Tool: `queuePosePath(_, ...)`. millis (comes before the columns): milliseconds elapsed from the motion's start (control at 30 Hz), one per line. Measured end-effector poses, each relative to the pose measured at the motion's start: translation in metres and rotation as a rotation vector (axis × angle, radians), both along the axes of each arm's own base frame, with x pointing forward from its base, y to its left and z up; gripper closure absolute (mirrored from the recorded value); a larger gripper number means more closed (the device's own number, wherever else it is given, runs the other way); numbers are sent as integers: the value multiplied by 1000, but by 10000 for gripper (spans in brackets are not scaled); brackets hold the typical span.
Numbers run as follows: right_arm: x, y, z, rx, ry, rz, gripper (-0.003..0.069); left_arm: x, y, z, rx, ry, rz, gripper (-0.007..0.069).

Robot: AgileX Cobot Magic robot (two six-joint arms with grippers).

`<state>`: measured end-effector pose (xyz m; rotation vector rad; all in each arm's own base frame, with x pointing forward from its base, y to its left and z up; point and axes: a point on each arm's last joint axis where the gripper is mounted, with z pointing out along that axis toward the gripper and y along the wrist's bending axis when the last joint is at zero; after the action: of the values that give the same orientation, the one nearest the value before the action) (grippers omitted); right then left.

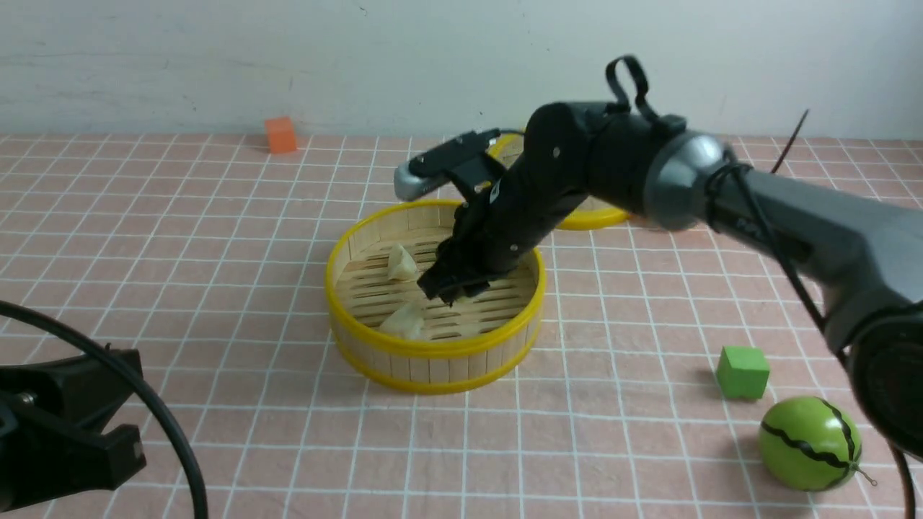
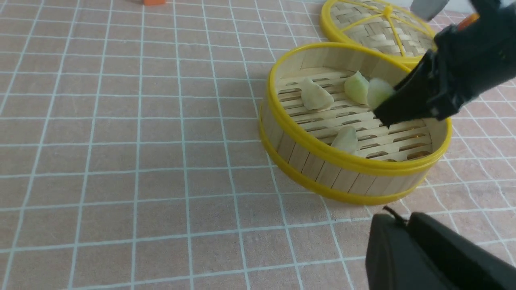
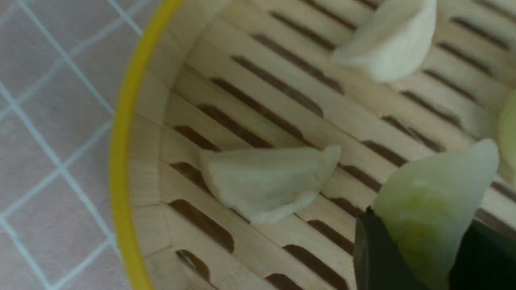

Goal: Put the dumplings into the steamer on the table with the pink tablecloth.

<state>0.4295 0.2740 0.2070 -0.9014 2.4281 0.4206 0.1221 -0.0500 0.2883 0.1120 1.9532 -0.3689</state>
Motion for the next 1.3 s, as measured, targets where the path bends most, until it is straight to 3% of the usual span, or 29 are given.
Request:
queuePosePath(200, 1, -1, -9, -10, 42, -45, 334, 0, 1, -1, 5, 7, 4, 572)
queuePosePath(300, 2, -2, 2, -33, 36, -39, 207, 0, 1, -1, 5, 8, 5, 572)
queuePosePath(400, 3, -3, 16, -65, 30, -22, 154, -1, 1, 0, 1, 2, 5, 570)
queuePosePath(500, 2, -6, 43, -96, 26, -22, 146, -7, 4, 5, -27, -26, 8, 569)
queuePosePath(633, -3, -10, 91, -91, 1, -27, 216, -26, 14, 18, -80, -122, 11, 569)
queuePosePath(733, -13, -17, 128, -60, -61, -42, 347, -42, 24, 25, -121, -186, 22, 569)
queuePosePath(833, -29, -28, 166, -36, -129, -50, 536, -58, 33, 28, -156, -247, 29, 568)
queuePosePath(933, -46, -41, 190, -45, -168, -61, 651, -67, 37, 22, -174, -278, 29, 568)
queuePosePath(1200, -133, -103, 214, -174, -150, -88, 678, -82, 45, 10, -168, -398, 16, 564)
queuePosePath(1300, -174, -127, 228, -130, -188, -115, 676, -82, 46, 10, -139, -409, 25, 559)
